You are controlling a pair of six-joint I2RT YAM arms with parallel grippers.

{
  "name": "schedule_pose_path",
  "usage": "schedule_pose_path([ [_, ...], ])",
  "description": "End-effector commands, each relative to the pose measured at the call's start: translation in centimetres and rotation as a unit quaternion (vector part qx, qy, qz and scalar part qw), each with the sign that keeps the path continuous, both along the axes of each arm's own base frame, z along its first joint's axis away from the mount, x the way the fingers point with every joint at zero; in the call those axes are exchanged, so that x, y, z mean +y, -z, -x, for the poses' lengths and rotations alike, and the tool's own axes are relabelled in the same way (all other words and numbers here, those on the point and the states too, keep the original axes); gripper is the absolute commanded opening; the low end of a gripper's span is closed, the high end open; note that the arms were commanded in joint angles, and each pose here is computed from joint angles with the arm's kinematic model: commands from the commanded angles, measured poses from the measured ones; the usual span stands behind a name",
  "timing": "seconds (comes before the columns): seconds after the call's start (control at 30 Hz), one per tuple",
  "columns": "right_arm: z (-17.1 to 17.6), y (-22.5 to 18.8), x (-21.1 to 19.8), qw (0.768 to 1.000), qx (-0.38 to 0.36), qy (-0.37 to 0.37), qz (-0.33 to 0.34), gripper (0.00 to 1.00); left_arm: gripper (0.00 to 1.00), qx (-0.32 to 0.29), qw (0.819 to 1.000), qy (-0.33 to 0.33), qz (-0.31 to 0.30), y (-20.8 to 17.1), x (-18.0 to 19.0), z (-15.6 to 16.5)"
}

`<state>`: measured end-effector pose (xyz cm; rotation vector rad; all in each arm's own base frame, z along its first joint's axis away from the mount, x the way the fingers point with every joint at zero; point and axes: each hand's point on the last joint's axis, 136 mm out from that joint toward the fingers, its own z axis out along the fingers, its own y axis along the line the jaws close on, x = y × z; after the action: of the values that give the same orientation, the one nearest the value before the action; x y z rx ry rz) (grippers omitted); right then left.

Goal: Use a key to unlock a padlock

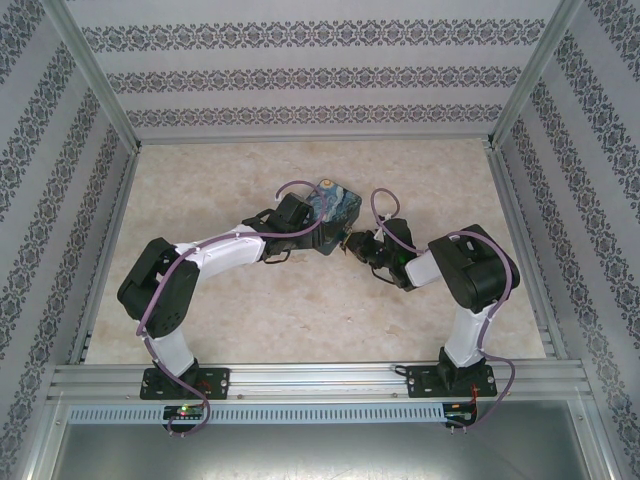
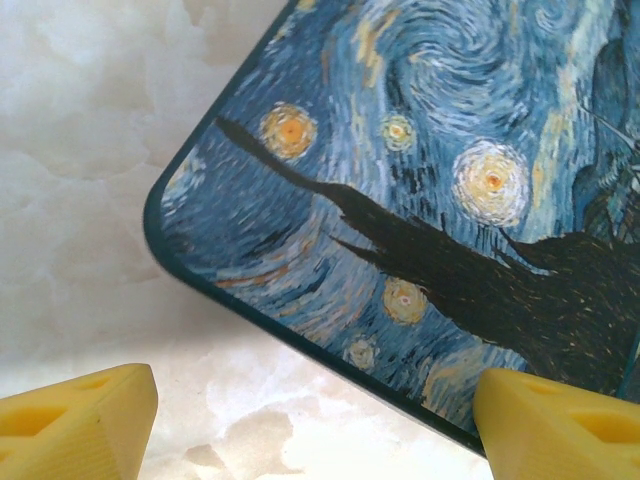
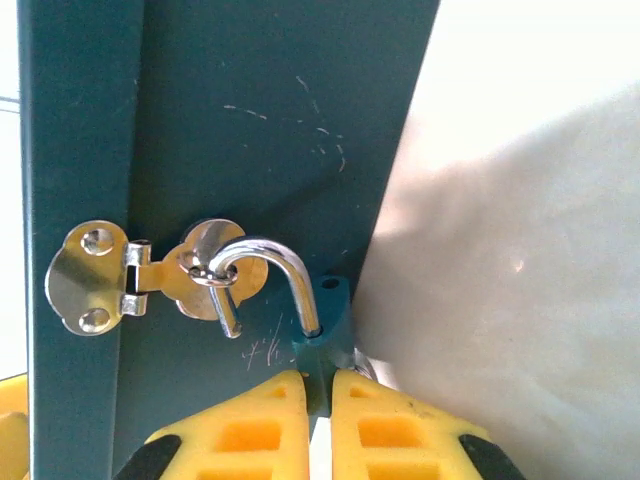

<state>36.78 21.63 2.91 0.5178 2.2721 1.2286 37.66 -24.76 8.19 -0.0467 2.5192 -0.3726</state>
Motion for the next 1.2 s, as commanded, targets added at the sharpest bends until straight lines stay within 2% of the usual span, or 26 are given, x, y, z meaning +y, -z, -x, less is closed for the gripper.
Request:
schedule_pose_path([
  [0.0,0.1,2.1,-0.9,0.999,0.022,0.022,0.031,0.07,0.83,0.076,0.995,0.013,-0.058,4.5,1.7,3.0],
  [0.17,0.2,1.9,-1.3,0.999,0.021,0.029,0.032,0.00,0.83,0.076,0.995,0.013,-0.057,4.5,1.8,3.0],
  [0.53,-0.1,0.4,-1.8,0.999,0.009,0.044,0.022,0.00,0.83,0.080,0.995,0.015,-0.061,4.7,1.8,3.1],
  [0.93,-2.6,-1.7,-3.0,0.996,0.007,0.077,0.038,0.00,0.83,0.085,0.994,0.014,-0.065,5.1,1.9,3.3],
  [1.13,-1.7,-1.2,-3.4,0.996,0.009,0.078,0.042,0.00,0.83,0.085,0.994,0.016,-0.064,5.1,2.0,3.4],
  [1.17,-1.5,-1.1,-3.4,0.996,0.009,0.078,0.041,0.06,0.83,0.085,0.994,0.016,-0.063,5.0,2.0,3.4],
])
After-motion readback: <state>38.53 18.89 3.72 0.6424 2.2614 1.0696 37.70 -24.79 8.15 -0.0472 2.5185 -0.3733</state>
